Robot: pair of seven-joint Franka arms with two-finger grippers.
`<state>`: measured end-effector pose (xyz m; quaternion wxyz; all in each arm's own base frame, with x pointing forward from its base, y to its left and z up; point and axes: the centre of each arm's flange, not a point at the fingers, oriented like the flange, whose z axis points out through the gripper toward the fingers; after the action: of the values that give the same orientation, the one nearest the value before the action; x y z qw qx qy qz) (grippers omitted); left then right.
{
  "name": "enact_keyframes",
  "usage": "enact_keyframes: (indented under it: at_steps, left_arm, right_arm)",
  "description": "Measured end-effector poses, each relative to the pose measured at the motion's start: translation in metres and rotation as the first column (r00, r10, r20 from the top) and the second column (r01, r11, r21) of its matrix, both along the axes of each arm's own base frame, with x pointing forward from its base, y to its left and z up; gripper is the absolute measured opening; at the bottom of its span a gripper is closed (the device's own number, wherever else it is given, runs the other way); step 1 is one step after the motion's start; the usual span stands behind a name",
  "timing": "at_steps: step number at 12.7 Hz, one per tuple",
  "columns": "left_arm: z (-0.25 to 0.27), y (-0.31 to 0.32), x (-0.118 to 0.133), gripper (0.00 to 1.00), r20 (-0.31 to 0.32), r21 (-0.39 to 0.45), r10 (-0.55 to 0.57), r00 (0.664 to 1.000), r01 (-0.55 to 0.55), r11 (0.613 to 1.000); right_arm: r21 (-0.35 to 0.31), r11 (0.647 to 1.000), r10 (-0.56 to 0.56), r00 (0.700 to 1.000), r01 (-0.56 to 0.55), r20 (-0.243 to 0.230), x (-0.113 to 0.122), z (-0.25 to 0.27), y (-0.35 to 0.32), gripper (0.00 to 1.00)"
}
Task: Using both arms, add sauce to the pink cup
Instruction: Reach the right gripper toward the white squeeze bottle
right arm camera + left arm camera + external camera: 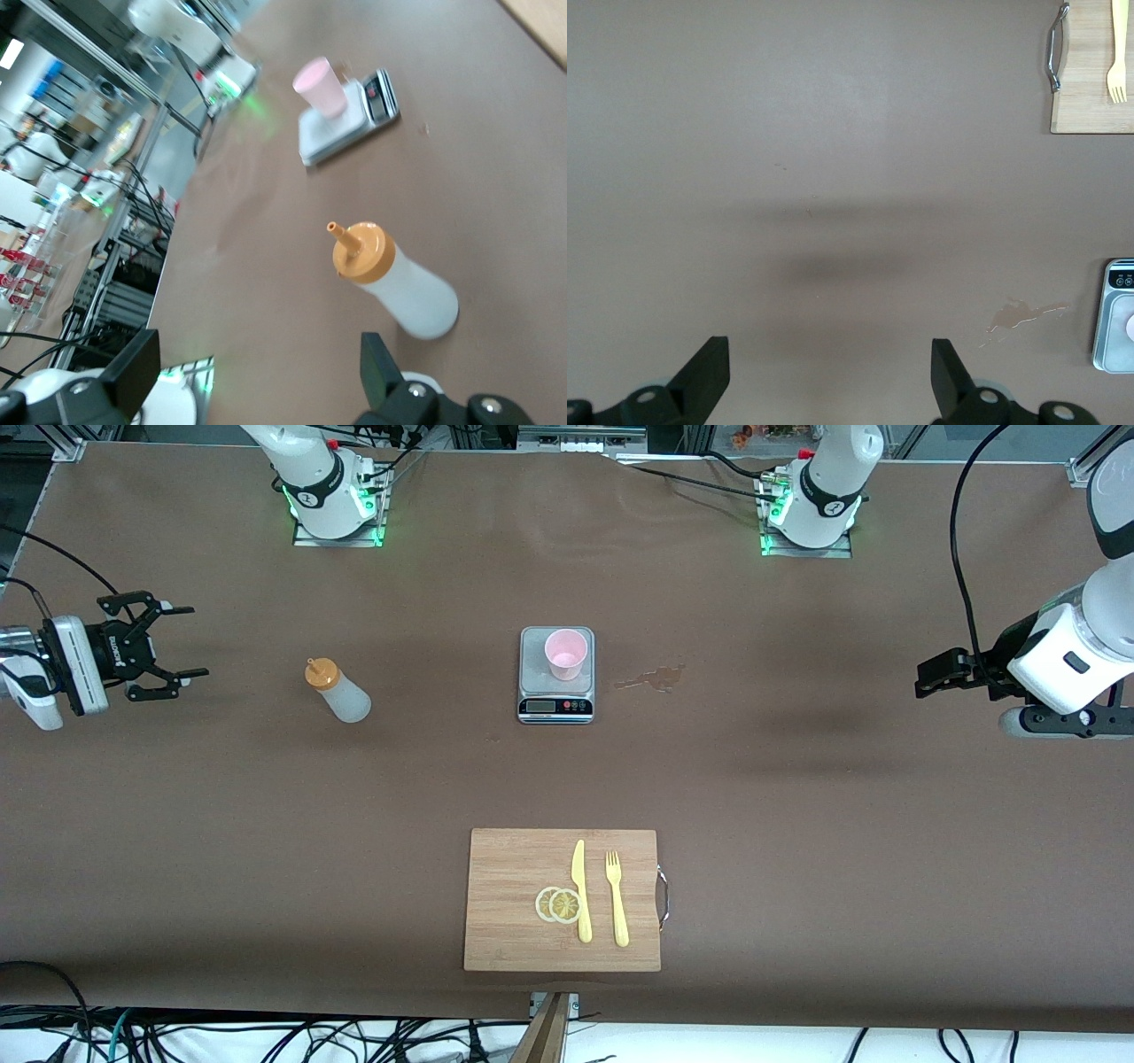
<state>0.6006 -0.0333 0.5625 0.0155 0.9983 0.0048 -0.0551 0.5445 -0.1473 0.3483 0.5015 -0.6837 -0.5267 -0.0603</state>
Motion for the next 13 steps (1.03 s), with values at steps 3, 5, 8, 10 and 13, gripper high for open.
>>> enact_keyframes:
  at_steps: [3,5,8,10,13]
  left_arm:
    - [0.0,-0.003,0.0,1.0,0.0,-0.001,-0.005,1.0,0.005,1.0]
    - [0.0,-0.003,0.0,1.0,0.0,-0.001,-0.005,1.0,0.005,1.0]
    - [0.0,-0.003,0.0,1.0,0.0,-0.001,-0.005,1.0,0.005,1.0]
    - [0.0,-0.003,0.0,1.0,0.0,-0.001,-0.006,1.0,0.006,1.0]
    - [0.0,-0.003,0.0,1.0,0.0,-0.001,-0.006,1.0,0.006,1.0]
  right_arm:
    - [0.152,0.988,-0.005,1.0,0.001,0.025,-0.002,-0.052,-0.01,1.0]
    - [0.224,0.974,-0.001,0.998,-0.012,0.059,-0.003,-0.077,-0.011,1.0]
    - [0.326,0.944,-0.004,0.991,-0.04,0.133,-0.004,-0.111,-0.009,1.0]
    - [0.387,0.92,-0.018,0.983,-0.056,0.184,-0.005,-0.138,-0.006,1.0]
    - [0.445,0.892,-0.039,0.968,-0.077,0.247,-0.009,-0.176,-0.003,1.0]
